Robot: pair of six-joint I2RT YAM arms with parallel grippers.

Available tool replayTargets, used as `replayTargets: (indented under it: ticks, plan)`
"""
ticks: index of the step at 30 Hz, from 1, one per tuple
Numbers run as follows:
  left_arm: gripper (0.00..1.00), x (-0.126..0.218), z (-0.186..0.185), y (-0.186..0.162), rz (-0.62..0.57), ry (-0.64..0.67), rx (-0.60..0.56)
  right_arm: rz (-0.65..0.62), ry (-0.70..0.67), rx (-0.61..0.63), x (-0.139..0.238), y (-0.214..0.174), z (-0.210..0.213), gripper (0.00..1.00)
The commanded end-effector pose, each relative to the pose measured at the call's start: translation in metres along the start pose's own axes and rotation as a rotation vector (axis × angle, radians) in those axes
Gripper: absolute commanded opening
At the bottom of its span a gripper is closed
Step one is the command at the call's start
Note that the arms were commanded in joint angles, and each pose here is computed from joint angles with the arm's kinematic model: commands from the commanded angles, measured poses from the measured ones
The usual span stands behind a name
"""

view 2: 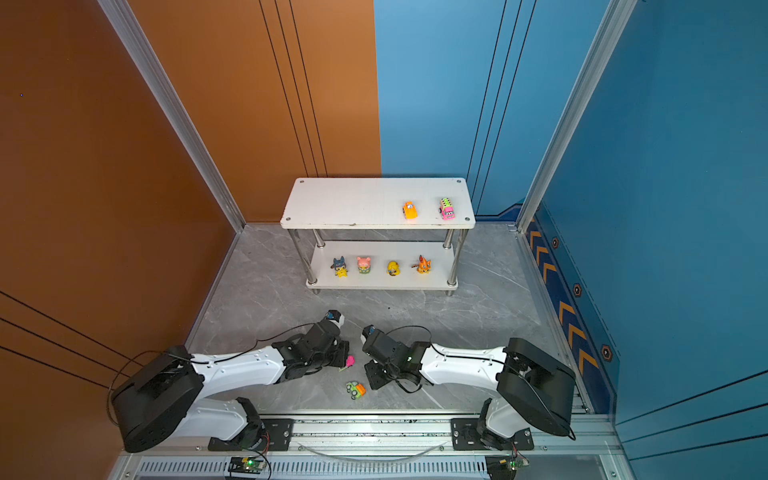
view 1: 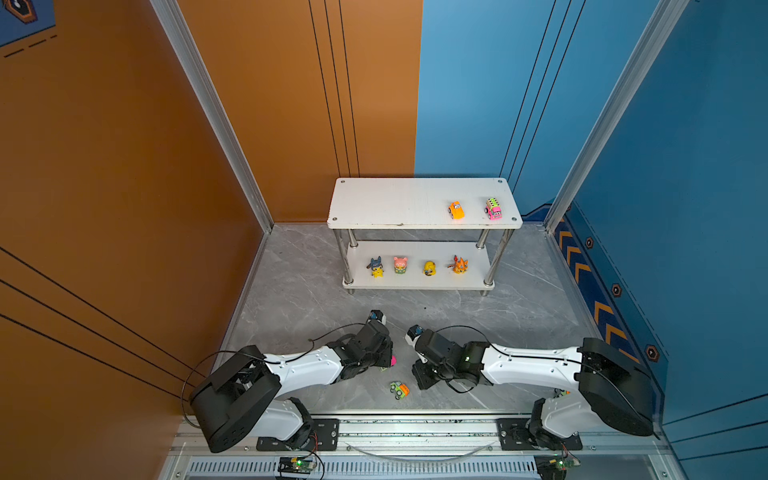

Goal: Place and organize the plastic toys onto the shelf

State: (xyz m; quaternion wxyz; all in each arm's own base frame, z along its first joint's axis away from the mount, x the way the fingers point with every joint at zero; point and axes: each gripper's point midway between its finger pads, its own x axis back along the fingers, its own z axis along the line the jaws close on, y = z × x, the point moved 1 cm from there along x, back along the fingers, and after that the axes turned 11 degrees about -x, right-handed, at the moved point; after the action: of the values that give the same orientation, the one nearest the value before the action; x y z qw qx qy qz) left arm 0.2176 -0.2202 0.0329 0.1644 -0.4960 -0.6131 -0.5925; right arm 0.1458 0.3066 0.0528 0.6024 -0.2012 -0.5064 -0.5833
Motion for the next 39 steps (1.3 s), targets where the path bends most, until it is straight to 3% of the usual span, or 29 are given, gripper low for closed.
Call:
replayTargets:
  ticks: [1,6,8,9,11,12,13,14,18,24,32,35,39]
  plan:
    - [0.0,0.014,0.0,0.005,0.018,-0.001,-0.031,-0.017,-0.042,-0.009,0.007,-0.001,-0.009,0.0]
    - [0.0,0.051,0.039,-0.011,0.001,0.146,0.018,-0.02,-0.039,0.006,0.01,0.005,-0.008,0.0]
    - [0.01,0.071,0.048,-0.01,-0.061,0.17,0.032,-0.024,-0.032,0.017,0.011,0.007,-0.004,0.0]
    - [0.12,0.078,0.044,-0.008,-0.092,0.148,0.03,-0.023,-0.029,0.019,0.011,0.008,-0.003,0.0]
    - [0.47,0.088,0.024,-0.006,-0.143,0.049,0.001,-0.019,-0.022,0.027,0.012,0.008,0.0,0.0]
    - [0.58,0.09,0.015,-0.006,-0.153,0.008,-0.015,-0.019,-0.023,0.028,0.012,0.008,0.0,0.0]
    - [0.94,0.09,0.006,-0.01,-0.145,-0.029,-0.046,-0.016,-0.019,0.031,0.012,0.007,0.002,0.0]
    - [0.98,0.088,-0.002,-0.014,-0.138,-0.063,-0.081,-0.017,-0.018,0.035,0.013,0.007,0.003,0.0]
    - [0.99,0.072,-0.015,-0.026,-0.09,-0.108,-0.158,-0.013,-0.02,0.041,0.014,0.006,0.005,0.0]
    - [0.8,0.054,-0.006,-0.029,-0.057,-0.042,-0.251,-0.024,-0.032,0.04,0.019,0.006,0.001,0.0]
    - [0.84,0.036,-0.019,-0.029,-0.02,-0.097,-0.268,-0.013,-0.038,0.032,0.016,0.007,-0.002,0.0]
    - [0.72,0.03,-0.019,-0.03,-0.005,-0.088,-0.278,-0.014,-0.035,0.031,0.016,0.008,-0.001,0.0]
    - [0.45,0.026,-0.016,-0.023,-0.006,-0.067,-0.277,-0.015,-0.039,0.024,0.016,0.008,-0.003,0.0]
